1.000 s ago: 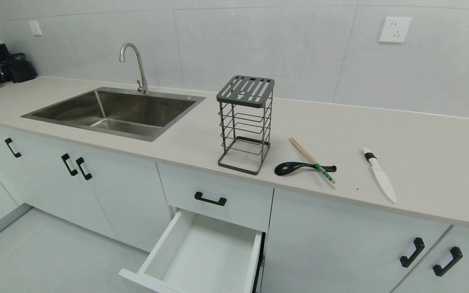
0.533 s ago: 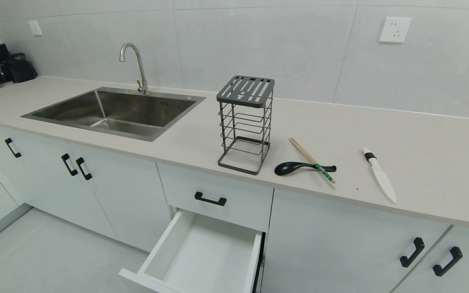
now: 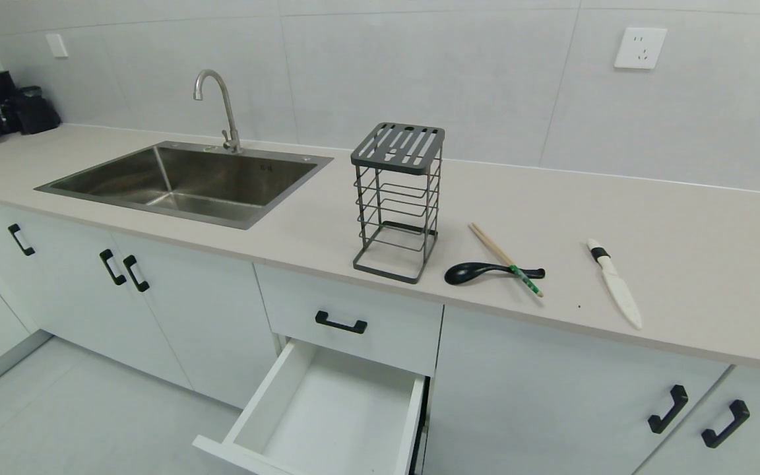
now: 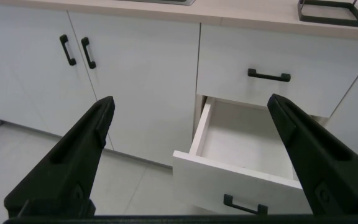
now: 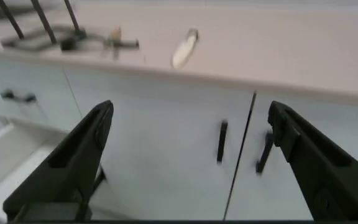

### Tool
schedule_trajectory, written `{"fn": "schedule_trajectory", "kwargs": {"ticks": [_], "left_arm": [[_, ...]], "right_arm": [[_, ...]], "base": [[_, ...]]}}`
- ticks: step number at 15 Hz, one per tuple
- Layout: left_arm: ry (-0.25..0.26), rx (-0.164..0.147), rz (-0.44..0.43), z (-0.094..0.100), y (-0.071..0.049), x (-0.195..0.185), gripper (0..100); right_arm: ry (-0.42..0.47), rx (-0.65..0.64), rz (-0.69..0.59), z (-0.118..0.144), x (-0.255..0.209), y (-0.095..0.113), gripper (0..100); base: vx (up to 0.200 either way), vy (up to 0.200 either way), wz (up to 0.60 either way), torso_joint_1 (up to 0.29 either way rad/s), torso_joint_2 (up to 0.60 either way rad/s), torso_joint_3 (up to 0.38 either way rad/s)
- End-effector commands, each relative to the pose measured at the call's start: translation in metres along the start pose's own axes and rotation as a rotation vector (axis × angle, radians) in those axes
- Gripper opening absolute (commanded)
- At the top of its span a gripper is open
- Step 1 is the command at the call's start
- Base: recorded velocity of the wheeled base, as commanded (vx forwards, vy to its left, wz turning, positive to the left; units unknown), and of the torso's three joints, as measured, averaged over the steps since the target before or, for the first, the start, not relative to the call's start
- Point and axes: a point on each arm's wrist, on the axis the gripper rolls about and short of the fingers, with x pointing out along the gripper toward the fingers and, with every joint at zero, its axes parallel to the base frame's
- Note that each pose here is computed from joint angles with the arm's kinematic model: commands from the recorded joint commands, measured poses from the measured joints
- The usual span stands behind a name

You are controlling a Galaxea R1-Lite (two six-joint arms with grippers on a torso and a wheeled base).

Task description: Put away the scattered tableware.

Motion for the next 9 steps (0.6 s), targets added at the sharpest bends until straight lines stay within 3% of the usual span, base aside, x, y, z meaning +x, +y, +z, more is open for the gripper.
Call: {"fn": "schedule_trajectory", "kwargs": {"ticks": [1, 4, 9], "left_arm": [[0.001, 0.0, 0.0, 0.0, 0.0, 0.0, 100], [0.001, 0.0, 0.0, 0.0, 0.0, 0.0, 100], [0.001, 0.0, 0.0, 0.0, 0.0, 0.0, 100]], "right_arm": [[-0.192, -0.031, 0.068, 0.058, -0.004, 0.003, 100], [0.062, -0.032, 0.297, 0.077, 0.032, 0.008, 100], [0.317, 0.017, 0.489, 0.096, 0.104, 0.014, 100]], "base": [[0.0, 0.0, 0.0, 0.0, 0.0, 0.0], [0.0, 0.0, 0.0, 0.0, 0.0, 0.0], [0.0, 0.0, 0.0, 0.0, 0.0, 0.0]]}}
